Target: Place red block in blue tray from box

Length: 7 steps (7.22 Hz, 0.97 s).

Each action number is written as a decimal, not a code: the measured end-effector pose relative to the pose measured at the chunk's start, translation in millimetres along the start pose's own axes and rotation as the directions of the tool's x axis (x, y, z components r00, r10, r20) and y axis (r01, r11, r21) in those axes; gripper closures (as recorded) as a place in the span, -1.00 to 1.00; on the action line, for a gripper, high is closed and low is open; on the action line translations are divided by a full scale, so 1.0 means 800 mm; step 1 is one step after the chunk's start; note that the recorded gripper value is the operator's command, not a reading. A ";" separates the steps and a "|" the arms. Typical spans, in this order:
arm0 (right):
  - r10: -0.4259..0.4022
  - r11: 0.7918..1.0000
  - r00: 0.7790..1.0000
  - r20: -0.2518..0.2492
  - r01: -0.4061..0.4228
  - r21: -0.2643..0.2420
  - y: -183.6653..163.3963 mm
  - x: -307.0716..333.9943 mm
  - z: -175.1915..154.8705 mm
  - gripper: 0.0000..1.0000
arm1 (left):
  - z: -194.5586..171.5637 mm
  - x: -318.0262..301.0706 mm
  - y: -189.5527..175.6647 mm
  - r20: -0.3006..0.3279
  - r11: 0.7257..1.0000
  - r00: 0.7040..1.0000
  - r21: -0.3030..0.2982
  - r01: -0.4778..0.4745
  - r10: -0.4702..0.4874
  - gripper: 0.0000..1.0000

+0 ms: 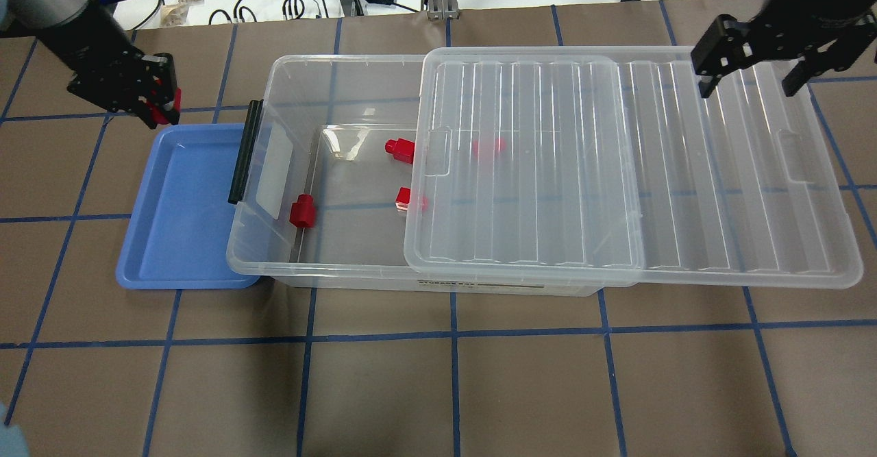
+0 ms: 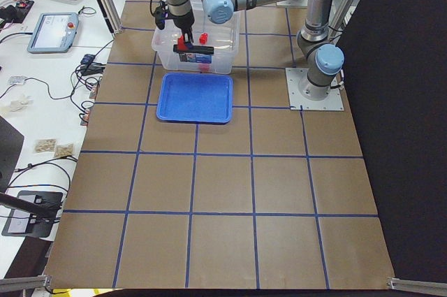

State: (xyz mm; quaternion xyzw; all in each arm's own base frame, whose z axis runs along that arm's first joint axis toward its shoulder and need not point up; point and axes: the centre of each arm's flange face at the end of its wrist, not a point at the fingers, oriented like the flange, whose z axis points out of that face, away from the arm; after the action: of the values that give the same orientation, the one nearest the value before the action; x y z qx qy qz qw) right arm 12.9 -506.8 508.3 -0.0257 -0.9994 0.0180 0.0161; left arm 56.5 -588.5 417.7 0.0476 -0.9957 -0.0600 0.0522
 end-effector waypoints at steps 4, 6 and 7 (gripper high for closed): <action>-0.099 0.994 0.995 0.020 0.100 -0.051 0.005 0.192 0.051 -1.00 | 0.143 -0.094 -0.014 -0.022 0.998 0.997 -0.013 -0.068 0.068 1.00; -0.101 0.991 0.994 0.046 0.105 -0.081 0.003 0.270 0.095 -1.00 | 0.193 -0.105 -0.029 -0.035 0.995 0.996 -0.038 -0.088 0.087 1.00; -0.108 0.990 0.993 0.048 0.112 -0.084 -0.007 0.293 0.120 -1.00 | 0.218 -0.109 -0.036 -0.045 0.993 0.994 -0.057 -0.102 0.099 1.00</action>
State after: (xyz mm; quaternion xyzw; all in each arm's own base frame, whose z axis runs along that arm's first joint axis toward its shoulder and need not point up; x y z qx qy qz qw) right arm -224.8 -503.8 419.8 0.0294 -0.9992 -0.0259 -0.0059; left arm 126.3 -588.6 233.6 -0.0029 -0.9933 -0.0858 0.0773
